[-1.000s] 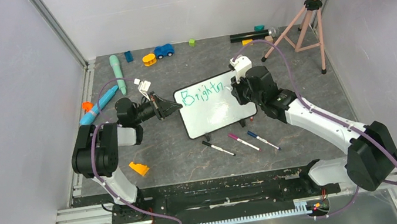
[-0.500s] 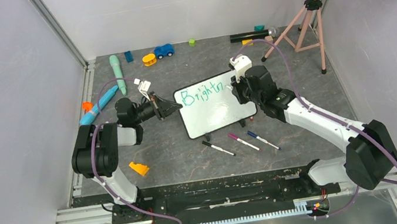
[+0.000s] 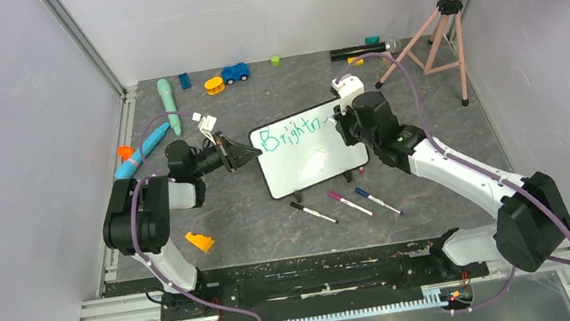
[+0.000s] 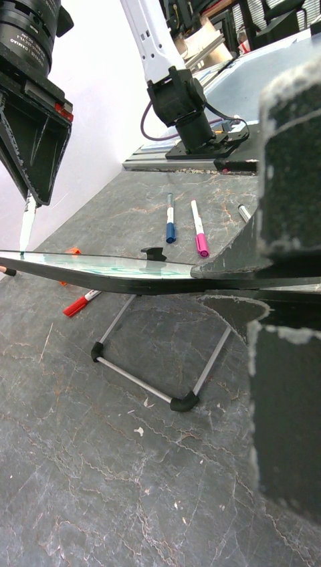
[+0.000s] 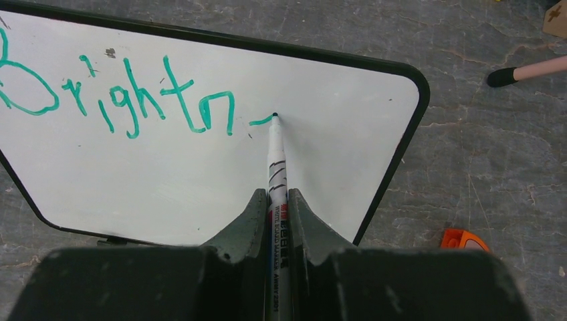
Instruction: Write a sentence on the whiteboard
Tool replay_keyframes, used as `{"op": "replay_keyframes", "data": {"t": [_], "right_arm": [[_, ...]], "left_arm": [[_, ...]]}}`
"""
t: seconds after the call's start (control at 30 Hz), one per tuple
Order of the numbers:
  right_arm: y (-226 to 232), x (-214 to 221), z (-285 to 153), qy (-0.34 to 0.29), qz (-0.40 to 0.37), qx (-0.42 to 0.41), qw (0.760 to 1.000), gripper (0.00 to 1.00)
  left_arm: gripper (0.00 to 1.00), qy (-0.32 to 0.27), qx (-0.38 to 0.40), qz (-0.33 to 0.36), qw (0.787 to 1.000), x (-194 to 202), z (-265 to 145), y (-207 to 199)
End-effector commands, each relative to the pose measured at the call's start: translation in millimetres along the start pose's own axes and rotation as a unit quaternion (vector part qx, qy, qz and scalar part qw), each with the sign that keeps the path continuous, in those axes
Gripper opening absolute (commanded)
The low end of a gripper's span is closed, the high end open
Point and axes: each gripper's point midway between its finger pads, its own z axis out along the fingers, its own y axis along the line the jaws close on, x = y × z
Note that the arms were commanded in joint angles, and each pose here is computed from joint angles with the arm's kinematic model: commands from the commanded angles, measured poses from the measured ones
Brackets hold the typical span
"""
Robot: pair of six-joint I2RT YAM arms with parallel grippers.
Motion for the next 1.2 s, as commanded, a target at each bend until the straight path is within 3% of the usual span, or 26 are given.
{"op": "replay_keyframes", "data": {"t": [0.0, 0.53, 1.17], "right_arm": [[-5, -28, 2, -0.03, 0.004, 0.011, 0.999, 0.0], [13, -13, 6, -0.007, -0.001, -0.039, 0.999, 0.0], [-6, 12, -7, 0.015, -0.008, 0.006, 1.0, 0.0]], "left_arm": [[0.02, 0.003, 0.018, 0.059, 0.998, -5, 3, -7], [0.02, 0.003, 0.017, 0.059, 0.998, -5, 3, -7], [0.02, 0.002, 0.017, 0.06, 0.998, -6, 3, -7]]}}
